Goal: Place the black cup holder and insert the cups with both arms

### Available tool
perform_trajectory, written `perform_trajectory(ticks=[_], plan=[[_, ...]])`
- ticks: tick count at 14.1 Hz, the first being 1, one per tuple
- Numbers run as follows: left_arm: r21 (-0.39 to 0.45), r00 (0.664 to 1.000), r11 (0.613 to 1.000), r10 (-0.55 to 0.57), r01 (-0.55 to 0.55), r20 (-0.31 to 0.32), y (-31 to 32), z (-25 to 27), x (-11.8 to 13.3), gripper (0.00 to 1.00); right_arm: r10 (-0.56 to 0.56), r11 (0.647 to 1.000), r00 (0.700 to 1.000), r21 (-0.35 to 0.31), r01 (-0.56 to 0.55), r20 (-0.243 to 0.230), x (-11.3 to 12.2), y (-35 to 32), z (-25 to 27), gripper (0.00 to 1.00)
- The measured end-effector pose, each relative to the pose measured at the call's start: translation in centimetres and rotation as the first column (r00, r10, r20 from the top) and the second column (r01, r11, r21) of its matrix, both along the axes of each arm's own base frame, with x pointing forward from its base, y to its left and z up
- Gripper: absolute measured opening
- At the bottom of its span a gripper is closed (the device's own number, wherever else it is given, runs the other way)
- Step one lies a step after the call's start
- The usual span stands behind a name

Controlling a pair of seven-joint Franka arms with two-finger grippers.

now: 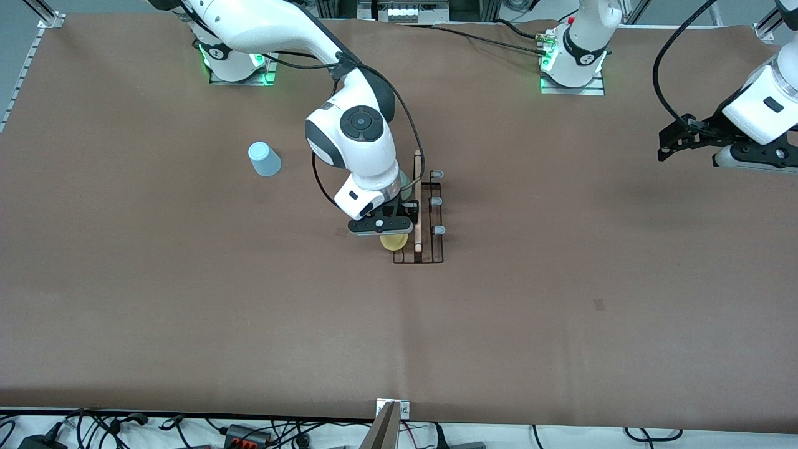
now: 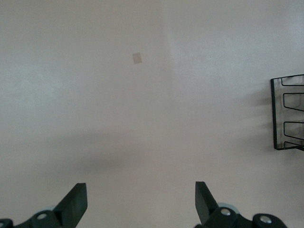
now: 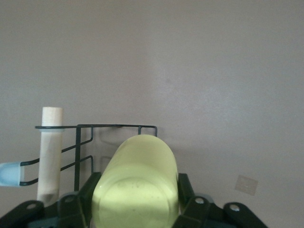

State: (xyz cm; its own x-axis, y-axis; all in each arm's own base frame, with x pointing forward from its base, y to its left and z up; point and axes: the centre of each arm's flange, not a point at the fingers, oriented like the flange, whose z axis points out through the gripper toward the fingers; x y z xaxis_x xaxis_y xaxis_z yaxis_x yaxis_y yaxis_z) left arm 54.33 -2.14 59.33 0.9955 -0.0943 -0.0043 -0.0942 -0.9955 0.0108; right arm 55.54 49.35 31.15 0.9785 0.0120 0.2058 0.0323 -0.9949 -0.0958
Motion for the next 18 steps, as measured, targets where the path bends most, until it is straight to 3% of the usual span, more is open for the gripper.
perform_trajectory(ticks=[3, 6, 9, 13, 18], plan=[[0.000, 1.000, 1.000, 0.000, 0.000, 0.000, 0.0, 0.0, 0.0, 1.00, -0.002, 1.000, 1.000, 0.004, 0.002, 0.006, 0.2, 0.0, 0.3, 1.00], [0.000, 1.000, 1.000, 0.000, 0.000, 0.000, 0.0, 0.0, 0.0, 1.00, -0.015, 1.000, 1.000, 0.005, 0.015, 0.026, 1.1, -0.6, 1.1, 1.00], [0.000, 1.000, 1.000, 0.000, 0.000, 0.000, 0.0, 0.0, 0.0, 1.00, -0.048, 0.999, 0.997, -0.002, 0.048, 0.056, 3.9, -4.3, 4.9, 1.00], [0.000, 1.000, 1.000, 0.001, -0.001, 0.000, 0.0, 0.0, 0.0, 1.00, -0.047, 0.999, 0.997, -0.026, 0.046, -0.054, 7.3, -16.0, 13.9, 1.00], [0.000, 1.000, 1.000, 0.001, -0.001, 0.000, 0.0, 0.0, 0.0, 1.00, -0.013, 0.995, 0.987, -0.096, -0.002, -0.158, 7.6, -32.9, 22.6, 1.00]])
